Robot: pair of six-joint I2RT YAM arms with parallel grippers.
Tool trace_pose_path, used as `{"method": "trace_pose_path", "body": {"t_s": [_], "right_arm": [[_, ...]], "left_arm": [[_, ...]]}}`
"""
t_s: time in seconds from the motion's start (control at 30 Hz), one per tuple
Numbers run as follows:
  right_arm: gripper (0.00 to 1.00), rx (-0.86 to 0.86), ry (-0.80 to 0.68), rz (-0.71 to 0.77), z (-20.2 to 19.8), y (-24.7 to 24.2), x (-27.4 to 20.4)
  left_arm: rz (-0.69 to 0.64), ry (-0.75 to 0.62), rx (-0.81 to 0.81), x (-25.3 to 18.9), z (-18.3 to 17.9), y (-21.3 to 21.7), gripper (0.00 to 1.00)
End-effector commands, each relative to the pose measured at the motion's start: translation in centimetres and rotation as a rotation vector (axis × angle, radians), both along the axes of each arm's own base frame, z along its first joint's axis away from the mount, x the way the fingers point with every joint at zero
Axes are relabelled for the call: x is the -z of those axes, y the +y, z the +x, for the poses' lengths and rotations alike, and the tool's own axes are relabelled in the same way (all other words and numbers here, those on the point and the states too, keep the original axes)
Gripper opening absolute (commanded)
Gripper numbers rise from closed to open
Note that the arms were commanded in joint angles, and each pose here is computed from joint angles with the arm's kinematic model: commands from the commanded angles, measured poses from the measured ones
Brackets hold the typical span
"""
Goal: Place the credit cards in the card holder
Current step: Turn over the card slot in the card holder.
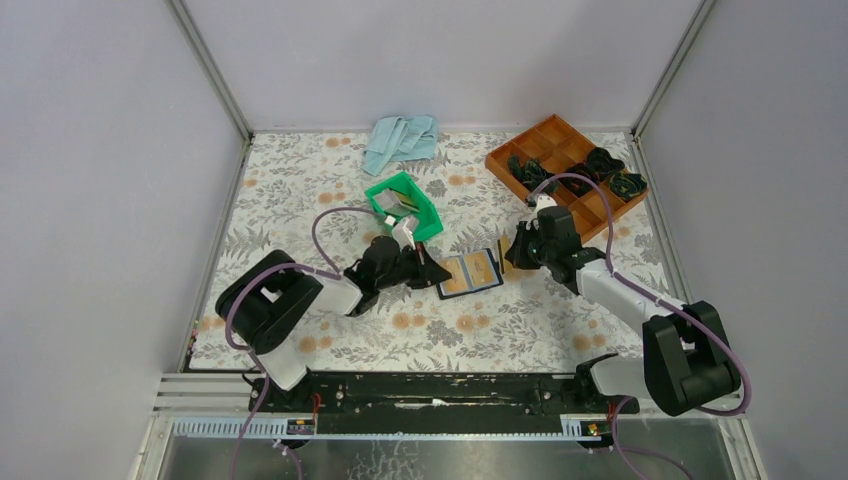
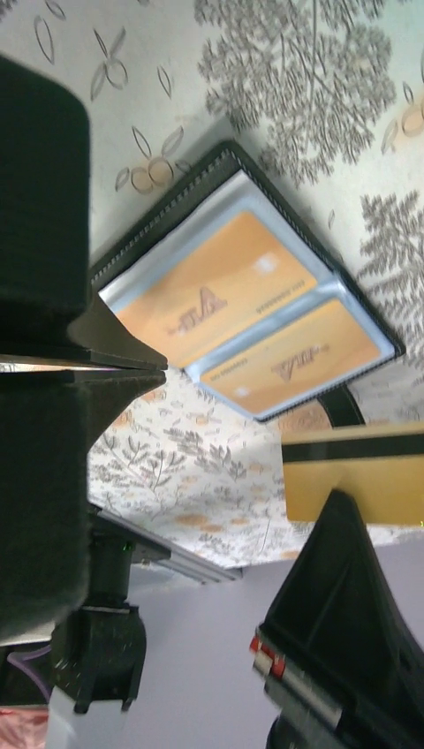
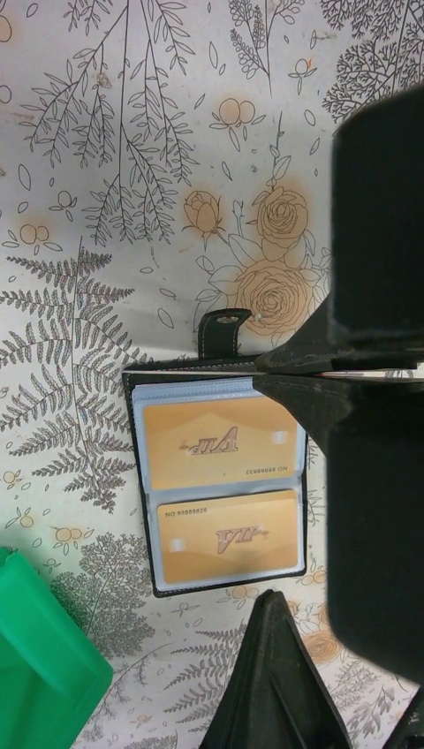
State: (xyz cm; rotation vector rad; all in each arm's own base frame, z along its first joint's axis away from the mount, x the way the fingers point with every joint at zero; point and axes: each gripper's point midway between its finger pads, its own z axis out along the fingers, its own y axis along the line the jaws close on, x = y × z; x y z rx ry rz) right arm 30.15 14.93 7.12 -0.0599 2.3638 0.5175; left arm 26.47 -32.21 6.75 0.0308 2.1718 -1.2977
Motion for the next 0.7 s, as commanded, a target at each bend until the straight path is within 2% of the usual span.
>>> {"method": "trace_pose_path", "body": {"t_s": [0.0, 0.67], "right_arm": [[0.0, 0.0, -0.055, -0.022, 1.3, -0.2, -0.8], [0.0, -0.031, -0.004, 0.018, 0.9, 0.8, 1.3]], "left_arm": [[0.085, 0.0, -0.027, 1.5, 0.7, 0.3, 0.0], [0.156, 0.057, -0.044, 4.4, 0.0, 1.1, 0.0]]}}
